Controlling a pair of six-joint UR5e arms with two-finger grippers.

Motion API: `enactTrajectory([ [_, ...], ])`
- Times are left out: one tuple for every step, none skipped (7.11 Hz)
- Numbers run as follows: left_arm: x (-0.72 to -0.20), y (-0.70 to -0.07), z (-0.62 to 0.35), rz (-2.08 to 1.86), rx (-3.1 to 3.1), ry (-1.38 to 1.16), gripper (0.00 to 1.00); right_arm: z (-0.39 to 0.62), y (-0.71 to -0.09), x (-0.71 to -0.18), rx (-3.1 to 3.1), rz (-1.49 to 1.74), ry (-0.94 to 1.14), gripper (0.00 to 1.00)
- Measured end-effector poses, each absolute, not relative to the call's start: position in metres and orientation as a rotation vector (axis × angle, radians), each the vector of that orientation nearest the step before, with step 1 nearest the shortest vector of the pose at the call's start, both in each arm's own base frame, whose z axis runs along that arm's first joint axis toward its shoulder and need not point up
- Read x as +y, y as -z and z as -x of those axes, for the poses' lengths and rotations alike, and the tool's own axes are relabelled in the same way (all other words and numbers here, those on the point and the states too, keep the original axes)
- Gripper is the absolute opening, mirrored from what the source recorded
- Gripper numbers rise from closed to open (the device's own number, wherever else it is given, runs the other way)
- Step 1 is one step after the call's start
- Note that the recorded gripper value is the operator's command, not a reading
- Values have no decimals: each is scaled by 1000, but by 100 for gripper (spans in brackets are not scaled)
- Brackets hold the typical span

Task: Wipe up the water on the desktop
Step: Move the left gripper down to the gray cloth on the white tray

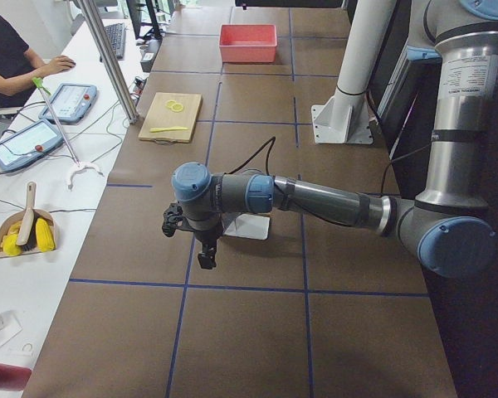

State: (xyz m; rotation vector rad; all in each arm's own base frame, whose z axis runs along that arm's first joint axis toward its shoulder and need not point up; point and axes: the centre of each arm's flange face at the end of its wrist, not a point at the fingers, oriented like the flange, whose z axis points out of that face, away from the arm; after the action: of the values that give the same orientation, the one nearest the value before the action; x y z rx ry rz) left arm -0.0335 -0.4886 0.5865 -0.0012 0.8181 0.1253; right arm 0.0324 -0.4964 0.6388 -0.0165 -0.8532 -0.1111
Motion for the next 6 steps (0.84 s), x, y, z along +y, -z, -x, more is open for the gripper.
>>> enactTrajectory([
  [-477,-587,31,-14,864,-131,100,-32,-635,-497,-856,7,116,100],
  [-474,-580,28,-52,893,-132,100,-31,-629,-497,-865,-2,121,100],
  [-475,-566,16,-78,906,-106,100,-30,-625,-497,-880,-9,124,100],
  [-478,-548,-9,-77,912,-73,100,-28,-620,-497,-893,-17,130,100],
  [-479,-536,-37,-54,908,-48,99,-23,-614,-498,-900,-23,143,100],
  [-480,-529,-65,-30,903,-46,98,-13,-610,-499,-902,-20,165,100],
])
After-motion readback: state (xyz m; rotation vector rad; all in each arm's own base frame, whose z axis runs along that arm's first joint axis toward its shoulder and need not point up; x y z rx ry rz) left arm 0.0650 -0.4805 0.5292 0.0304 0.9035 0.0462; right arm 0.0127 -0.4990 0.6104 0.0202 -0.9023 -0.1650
